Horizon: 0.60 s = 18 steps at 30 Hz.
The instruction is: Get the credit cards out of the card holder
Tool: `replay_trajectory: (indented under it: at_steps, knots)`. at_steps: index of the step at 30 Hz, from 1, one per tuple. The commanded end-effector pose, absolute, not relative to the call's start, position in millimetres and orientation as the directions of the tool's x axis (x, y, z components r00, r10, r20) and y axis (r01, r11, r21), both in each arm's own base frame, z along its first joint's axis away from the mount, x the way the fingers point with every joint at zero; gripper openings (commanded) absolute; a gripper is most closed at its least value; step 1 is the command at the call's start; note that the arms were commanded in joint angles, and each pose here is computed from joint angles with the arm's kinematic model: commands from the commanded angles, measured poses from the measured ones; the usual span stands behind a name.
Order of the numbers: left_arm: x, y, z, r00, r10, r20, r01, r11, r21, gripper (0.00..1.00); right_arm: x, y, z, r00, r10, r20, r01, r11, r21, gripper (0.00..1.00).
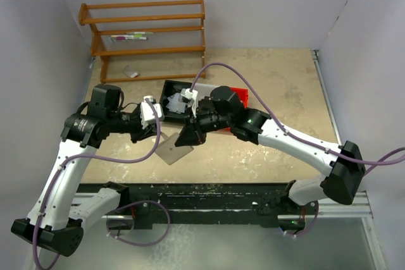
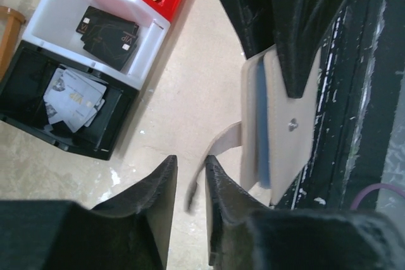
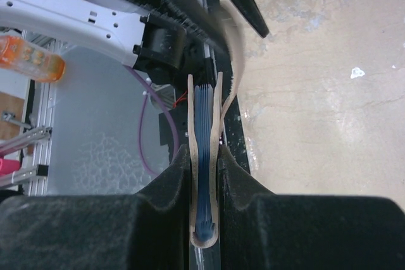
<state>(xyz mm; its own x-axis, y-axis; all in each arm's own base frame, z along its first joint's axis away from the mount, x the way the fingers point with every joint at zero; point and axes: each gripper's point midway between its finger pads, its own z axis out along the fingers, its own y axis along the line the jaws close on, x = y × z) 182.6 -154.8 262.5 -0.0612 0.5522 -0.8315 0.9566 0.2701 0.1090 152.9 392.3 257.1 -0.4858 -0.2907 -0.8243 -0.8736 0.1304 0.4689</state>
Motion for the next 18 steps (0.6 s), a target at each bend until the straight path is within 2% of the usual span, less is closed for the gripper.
replay_trajectory:
  at_steps: [1,5,9,10,11,13,14,15,18]
  knots:
    - [194.0,-154.8,271.1,0.003,0.549,-0.836,0.943,0.277,0.185,0.23,145.6,395.2,288.1,-0.420,-0.262,-0.869,-0.903,0.026,0.429,0.00]
    - [189.5,-156.2,271.0,-0.001,0.543,-0.840,0.949,0.266,0.171,0.13,146.6,395.4,287.1,-0.418,-0.262,-0.870,-0.905,0.032,0.425,0.00]
    - [177.2,-160.3,269.5,-0.017,0.531,-0.847,0.968,0.222,0.119,0.08,149.2,397.0,288.3,-0.415,-0.255,-0.874,-0.907,0.038,0.420,0.00]
    - [175.3,-161.6,269.1,-0.024,0.528,-0.849,0.971,0.213,0.105,0.03,150.2,397.6,289.5,-0.413,-0.251,-0.876,-0.908,0.040,0.417,0.00]
    - [175.5,-162.2,270.1,-0.034,0.525,-0.850,0.972,0.216,0.095,0.00,151.4,398.5,290.3,-0.410,-0.247,-0.878,-0.910,0.042,0.413,0.04]
    - [178.4,-163.1,271.3,-0.050,0.521,-0.852,0.970,0.229,0.083,0.00,156.6,399.4,290.8,-0.409,-0.238,-0.881,-0.912,0.062,0.406,0.26]
    - [180.6,-163.8,274.5,-0.061,0.513,-0.856,0.967,0.242,0.076,0.00,159.7,400.0,290.9,-0.407,-0.232,-0.884,-0.913,0.073,0.401,0.41]
    - [182.3,-165.0,276.8,-0.071,0.505,-0.860,0.965,0.252,0.068,0.00,162.9,399.7,291.1,-0.406,-0.225,-0.886,-0.914,0.088,0.397,0.51]
    - [190.6,-166.3,286.4,-0.086,0.488,-0.869,0.955,0.288,0.067,0.00,176.9,394.8,294.5,-0.406,-0.187,-0.895,-0.912,0.152,0.382,0.70]
